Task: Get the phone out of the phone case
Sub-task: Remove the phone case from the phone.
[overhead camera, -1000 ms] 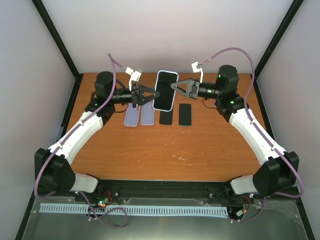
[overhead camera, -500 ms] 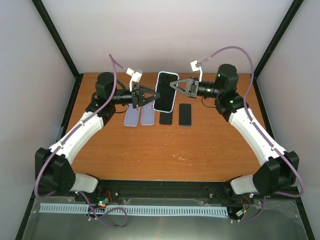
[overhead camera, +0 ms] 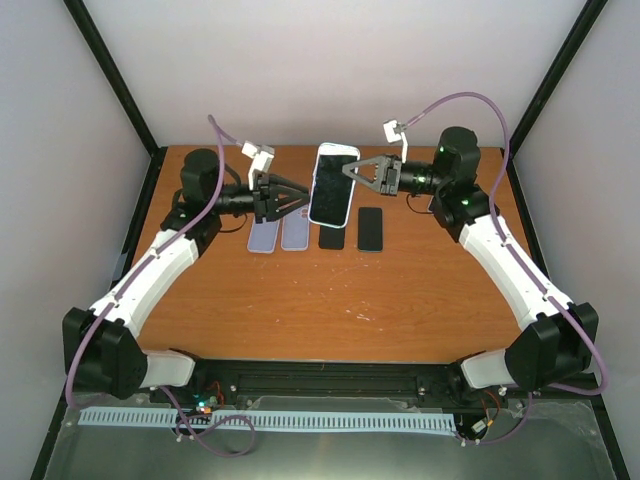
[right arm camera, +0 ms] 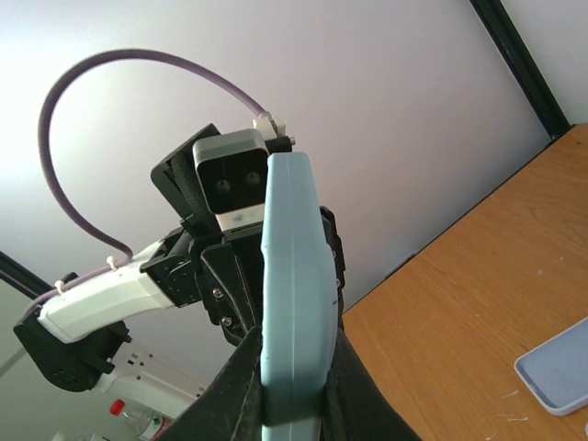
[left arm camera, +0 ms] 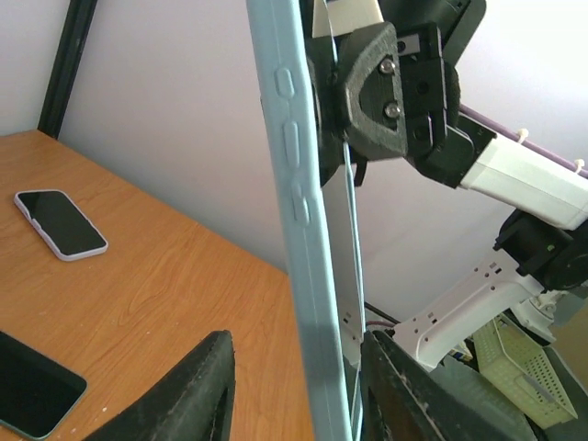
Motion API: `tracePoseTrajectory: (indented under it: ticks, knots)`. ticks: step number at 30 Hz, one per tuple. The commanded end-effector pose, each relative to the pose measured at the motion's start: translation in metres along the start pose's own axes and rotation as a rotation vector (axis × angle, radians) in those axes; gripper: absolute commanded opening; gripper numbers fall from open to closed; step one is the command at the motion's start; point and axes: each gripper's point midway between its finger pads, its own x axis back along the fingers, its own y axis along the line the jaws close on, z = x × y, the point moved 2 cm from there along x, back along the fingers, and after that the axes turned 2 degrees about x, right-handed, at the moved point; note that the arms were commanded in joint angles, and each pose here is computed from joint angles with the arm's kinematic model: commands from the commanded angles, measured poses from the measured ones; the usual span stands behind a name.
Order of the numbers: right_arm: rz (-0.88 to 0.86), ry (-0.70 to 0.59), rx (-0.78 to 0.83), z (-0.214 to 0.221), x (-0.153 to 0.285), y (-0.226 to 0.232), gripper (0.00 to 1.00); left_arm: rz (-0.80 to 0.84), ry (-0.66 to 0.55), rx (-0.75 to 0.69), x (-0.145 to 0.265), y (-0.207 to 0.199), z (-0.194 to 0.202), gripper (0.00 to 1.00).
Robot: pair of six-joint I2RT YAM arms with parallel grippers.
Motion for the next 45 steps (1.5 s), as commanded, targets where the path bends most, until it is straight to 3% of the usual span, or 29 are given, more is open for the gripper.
tracePoseTrajectory:
  ticks: [1,26,45]
  knots:
    - [-0.089,-0.034,0.081,-0.018,0.012,0.037,0.03,0.063,0.031,-0.113,0.011,-0.023,0.006,0.41]
    - [-0.122,-0.027,0.091,-0.016,0.017,0.048,0.03,0.148,0.082,-0.149,-0.001,-0.044,0.02,0.44]
    - [-0.169,-0.024,0.092,-0.012,0.02,0.061,0.03,0.009,0.057,-0.098,-0.006,-0.01,0.02,0.16]
